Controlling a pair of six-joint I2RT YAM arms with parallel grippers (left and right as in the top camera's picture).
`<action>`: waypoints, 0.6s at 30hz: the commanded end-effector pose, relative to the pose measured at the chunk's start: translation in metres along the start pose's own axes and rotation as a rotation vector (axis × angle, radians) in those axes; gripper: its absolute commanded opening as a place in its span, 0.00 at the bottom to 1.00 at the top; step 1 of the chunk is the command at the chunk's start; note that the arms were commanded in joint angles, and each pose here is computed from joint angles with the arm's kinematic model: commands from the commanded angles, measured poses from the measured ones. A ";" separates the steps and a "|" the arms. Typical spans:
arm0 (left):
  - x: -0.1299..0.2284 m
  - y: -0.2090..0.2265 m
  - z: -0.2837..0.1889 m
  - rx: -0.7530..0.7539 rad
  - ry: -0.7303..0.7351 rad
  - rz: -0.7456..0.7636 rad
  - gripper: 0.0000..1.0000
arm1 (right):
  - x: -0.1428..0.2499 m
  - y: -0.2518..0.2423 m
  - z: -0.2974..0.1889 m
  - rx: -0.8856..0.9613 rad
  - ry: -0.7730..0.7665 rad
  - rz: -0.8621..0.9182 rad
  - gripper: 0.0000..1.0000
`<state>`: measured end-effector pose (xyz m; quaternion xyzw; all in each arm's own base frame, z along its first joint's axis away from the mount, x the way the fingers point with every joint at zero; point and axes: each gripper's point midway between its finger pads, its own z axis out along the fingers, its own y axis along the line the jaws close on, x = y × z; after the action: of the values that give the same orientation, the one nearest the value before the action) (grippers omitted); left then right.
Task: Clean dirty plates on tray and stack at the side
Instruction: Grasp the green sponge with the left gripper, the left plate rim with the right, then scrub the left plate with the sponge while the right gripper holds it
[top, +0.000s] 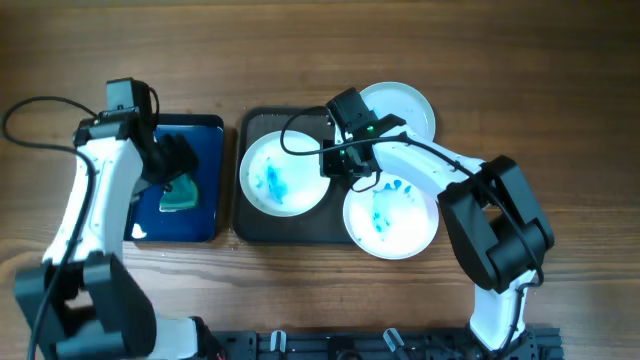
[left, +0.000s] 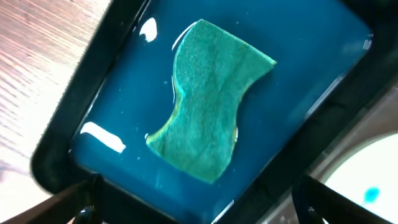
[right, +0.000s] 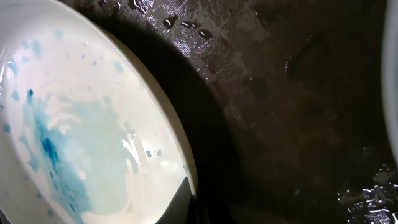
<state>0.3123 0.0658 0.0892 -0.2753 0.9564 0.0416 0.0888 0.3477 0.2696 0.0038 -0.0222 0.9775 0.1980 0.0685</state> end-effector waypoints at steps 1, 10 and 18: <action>-0.007 -0.011 0.028 0.034 0.047 0.080 0.83 | -0.002 0.002 0.006 0.010 -0.002 -0.013 0.04; -0.004 -0.023 0.080 0.058 0.123 0.165 0.59 | -0.004 0.007 0.006 -0.002 -0.016 -0.026 0.04; 0.003 -0.021 0.091 0.044 0.160 0.164 0.04 | -0.004 0.007 0.006 -0.002 -0.016 -0.027 0.04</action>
<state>0.3333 0.0635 0.0068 -0.1992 0.9795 0.0195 0.0245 0.3485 0.2745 0.0035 -0.0271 0.9763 0.2014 0.0738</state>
